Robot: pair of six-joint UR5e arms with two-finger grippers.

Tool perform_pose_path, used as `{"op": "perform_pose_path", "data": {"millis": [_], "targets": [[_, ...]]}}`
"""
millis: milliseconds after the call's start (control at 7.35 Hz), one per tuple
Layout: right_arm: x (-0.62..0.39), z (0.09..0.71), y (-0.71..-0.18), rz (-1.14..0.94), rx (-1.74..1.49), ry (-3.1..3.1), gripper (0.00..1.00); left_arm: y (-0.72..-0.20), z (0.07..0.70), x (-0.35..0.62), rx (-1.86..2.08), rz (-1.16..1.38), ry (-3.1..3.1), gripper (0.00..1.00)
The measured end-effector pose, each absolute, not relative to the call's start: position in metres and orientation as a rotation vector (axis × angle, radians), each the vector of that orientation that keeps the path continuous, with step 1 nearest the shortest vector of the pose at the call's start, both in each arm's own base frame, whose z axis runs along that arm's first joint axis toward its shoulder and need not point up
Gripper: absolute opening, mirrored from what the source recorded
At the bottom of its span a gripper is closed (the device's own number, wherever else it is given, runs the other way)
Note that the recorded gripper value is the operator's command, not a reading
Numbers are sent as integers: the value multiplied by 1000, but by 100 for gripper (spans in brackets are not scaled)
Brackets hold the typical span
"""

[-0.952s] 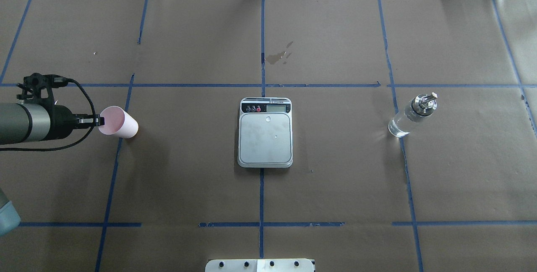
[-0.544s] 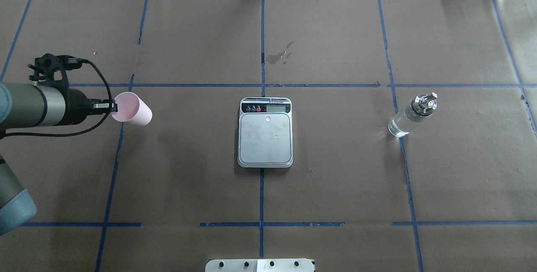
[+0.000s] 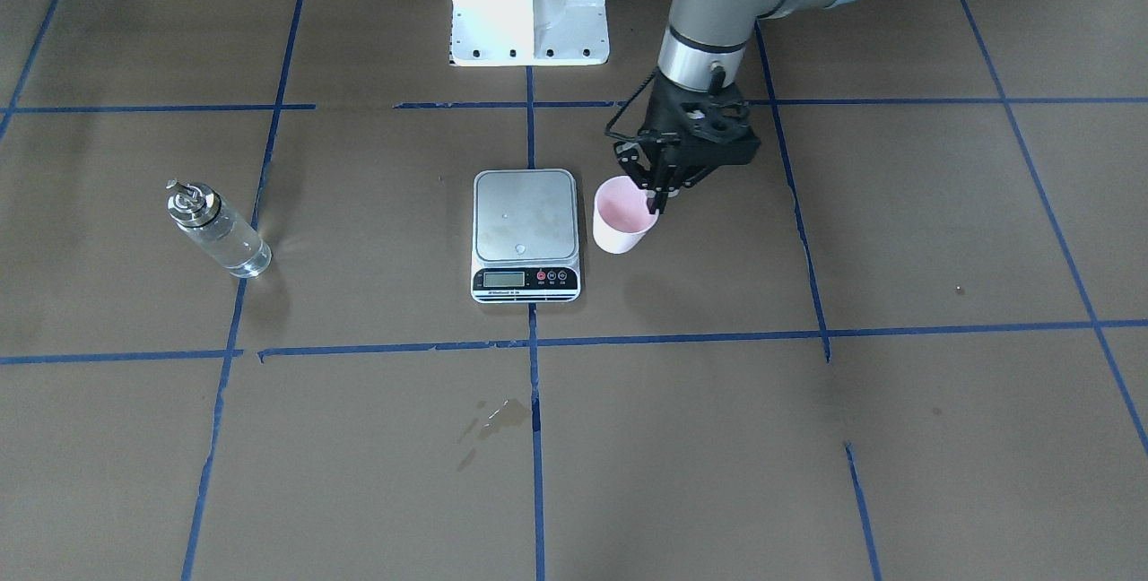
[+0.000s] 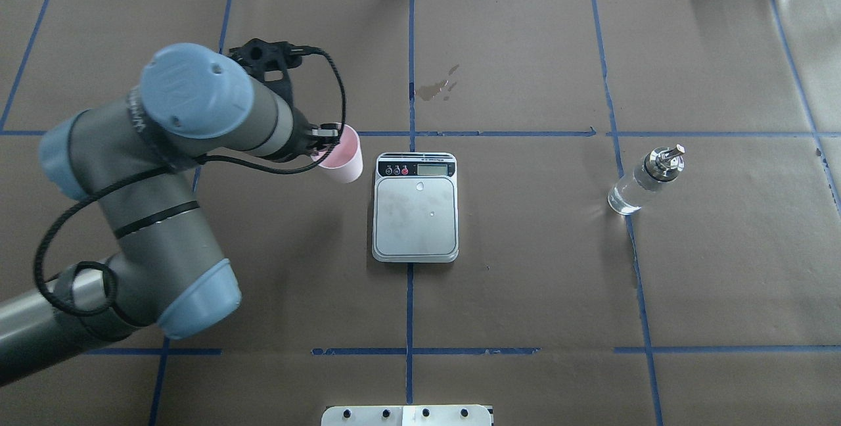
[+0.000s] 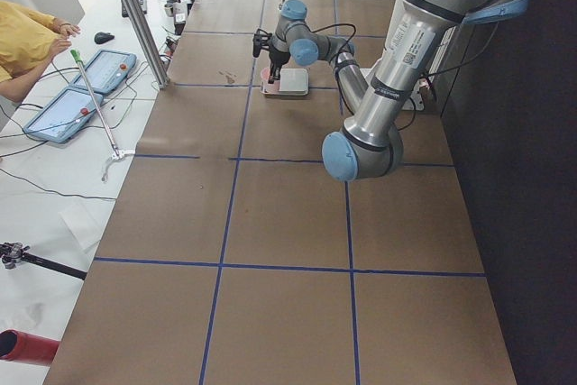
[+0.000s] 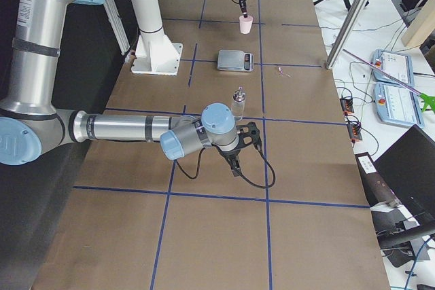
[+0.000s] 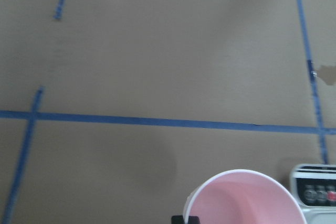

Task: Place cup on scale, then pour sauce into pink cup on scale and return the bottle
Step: 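Carry the pink cup with the left gripper onto the scale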

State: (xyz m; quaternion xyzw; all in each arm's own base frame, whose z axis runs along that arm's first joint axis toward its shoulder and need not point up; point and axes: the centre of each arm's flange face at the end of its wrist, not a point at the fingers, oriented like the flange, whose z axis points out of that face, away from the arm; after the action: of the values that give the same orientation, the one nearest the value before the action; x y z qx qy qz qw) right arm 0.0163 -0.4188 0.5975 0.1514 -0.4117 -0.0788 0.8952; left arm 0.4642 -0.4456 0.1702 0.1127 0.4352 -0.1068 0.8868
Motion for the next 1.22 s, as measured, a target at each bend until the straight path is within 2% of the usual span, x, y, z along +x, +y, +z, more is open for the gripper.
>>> {"op": "perform_pose_path", "data": {"millis": [408, 1224], "targets": [[16, 598, -418, -161, 312, -853, 100, -430, 124, 538, 213, -275, 902, 0], [16, 598, -418, -161, 311, -855, 100, -415, 130, 554, 211, -267, 887, 0]]}}
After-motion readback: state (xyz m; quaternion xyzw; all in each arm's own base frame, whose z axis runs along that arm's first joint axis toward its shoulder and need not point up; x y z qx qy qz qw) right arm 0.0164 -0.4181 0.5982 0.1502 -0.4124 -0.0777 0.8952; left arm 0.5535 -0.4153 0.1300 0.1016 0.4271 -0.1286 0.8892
